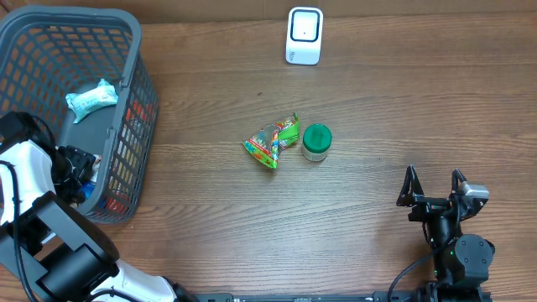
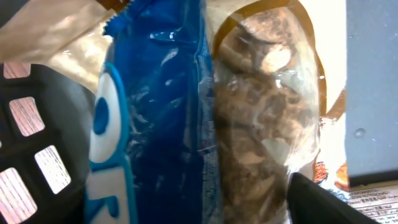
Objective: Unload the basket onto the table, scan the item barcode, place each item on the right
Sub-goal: 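Grip the blue Oreo pack with the left gripper, then lift the Oreo pack out of the basket with the left gripper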
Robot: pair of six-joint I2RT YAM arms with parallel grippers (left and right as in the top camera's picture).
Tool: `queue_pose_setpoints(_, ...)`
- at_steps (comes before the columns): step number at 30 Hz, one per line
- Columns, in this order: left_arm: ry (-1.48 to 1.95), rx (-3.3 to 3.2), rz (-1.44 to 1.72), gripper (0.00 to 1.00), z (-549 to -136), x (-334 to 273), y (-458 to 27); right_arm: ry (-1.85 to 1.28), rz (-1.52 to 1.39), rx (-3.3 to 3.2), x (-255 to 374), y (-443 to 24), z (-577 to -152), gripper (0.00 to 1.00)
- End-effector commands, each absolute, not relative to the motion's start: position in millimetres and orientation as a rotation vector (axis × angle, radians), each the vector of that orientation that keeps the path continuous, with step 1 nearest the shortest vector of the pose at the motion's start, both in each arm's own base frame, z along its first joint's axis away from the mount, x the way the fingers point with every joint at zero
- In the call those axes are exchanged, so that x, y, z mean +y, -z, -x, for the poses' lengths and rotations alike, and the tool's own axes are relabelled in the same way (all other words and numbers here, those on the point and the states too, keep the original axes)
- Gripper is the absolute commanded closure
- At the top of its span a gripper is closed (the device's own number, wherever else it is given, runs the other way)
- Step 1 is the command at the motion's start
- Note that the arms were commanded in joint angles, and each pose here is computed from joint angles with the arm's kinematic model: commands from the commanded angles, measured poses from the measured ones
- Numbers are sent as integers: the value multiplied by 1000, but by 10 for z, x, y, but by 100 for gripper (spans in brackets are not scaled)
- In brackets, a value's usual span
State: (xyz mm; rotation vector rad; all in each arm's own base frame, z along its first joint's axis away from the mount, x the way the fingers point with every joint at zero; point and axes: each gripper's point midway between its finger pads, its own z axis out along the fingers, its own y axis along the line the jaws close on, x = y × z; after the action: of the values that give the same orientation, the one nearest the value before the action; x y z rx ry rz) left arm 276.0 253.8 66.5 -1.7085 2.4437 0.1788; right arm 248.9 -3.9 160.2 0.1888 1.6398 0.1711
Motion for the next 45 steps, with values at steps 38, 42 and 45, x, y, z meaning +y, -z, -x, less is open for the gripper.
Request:
queue_pose_setpoints(38, -182, 2392, 1424, 86, -3375, 2319, -1955, -178, -189, 1643, -31, -1569, -2494, 0)
queue_pose_setpoints(42, -201, 2324, 1306, 85, -3545, 2171, -2480, -178, -188, 1643, -31, -1569, -2494, 0)
queue_pose_setpoints(45, -203, 2271, 1184, 84, -3642, 1966, -2943, -178, -188, 1643, -31, -1569, -2494, 0)
